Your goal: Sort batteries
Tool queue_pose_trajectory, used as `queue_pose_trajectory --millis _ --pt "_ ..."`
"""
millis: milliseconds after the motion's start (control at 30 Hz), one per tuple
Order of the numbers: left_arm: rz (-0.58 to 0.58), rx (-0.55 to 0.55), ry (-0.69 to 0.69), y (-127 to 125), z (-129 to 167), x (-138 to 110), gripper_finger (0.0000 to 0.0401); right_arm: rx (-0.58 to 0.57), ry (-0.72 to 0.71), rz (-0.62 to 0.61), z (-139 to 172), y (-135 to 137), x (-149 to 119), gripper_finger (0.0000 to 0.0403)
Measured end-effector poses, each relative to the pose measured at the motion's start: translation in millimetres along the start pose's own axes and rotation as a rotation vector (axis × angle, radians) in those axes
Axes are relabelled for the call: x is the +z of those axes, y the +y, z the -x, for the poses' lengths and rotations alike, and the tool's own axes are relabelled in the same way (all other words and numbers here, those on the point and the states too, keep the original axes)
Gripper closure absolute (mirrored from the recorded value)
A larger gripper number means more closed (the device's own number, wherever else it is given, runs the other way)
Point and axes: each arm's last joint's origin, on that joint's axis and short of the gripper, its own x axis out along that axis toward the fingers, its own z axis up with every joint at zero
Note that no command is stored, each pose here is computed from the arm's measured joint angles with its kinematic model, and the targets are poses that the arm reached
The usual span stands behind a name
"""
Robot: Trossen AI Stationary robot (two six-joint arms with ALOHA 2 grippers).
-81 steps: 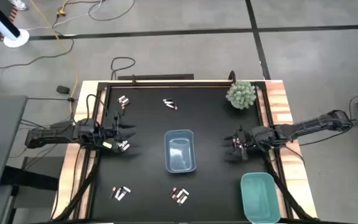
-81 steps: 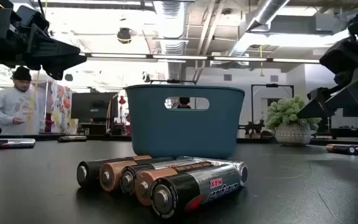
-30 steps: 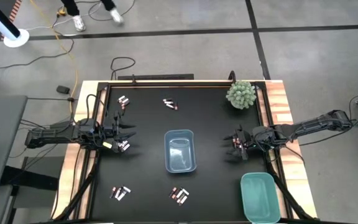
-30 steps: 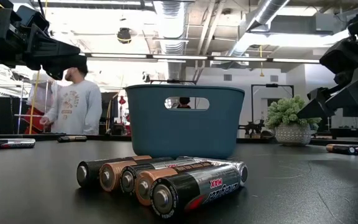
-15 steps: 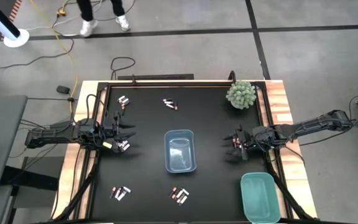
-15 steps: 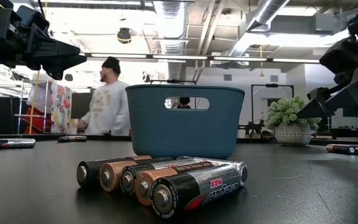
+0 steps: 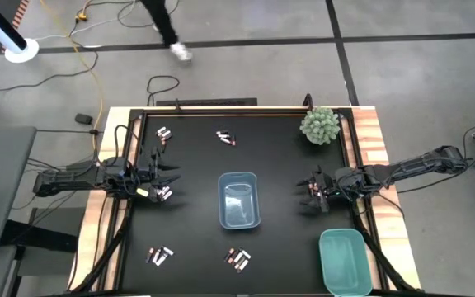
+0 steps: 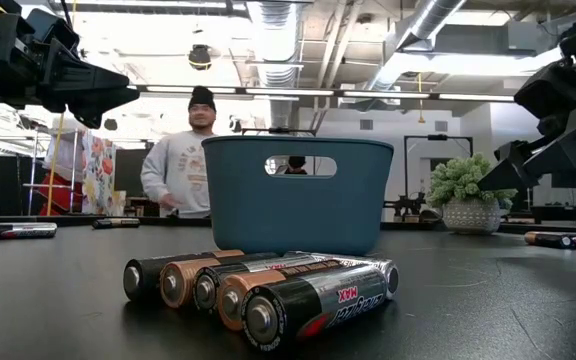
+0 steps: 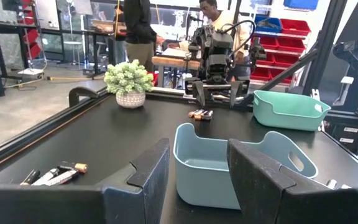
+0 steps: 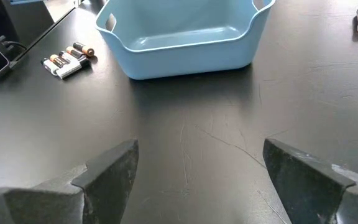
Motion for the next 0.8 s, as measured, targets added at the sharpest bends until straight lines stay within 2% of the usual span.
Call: queue_pose_trajectory --millis 100,267,433,533,667,800 --pt "0.034 0.025 -0.033 1 0 3 0.0244 0.000 0.000 0.000 0 0 0 0.0040" --pt "0.194 0.016 -0.071 0 0 6 0.0244 0.000 0.000 0.000 0 0 0 0.0040" --pt "0.238 0.028 -0.096 1 0 9 0.0244 0.000 0.000 0.000 0 0 0 0.0040" --pt "0.255 0.099 -0.094 2 2 19 0.0244 0.000 0.000 0.000 0 0 0 0.0040" --pt "0.248 0.255 -0.059 6 -1 35 0.0253 0.000 0.000 0.000 0 0 0 0.0040" --pt "0.258 0.425 -0.016 12 -17 55 0.0269 0.000 0.000 0.000 0 0 0 0.0040"
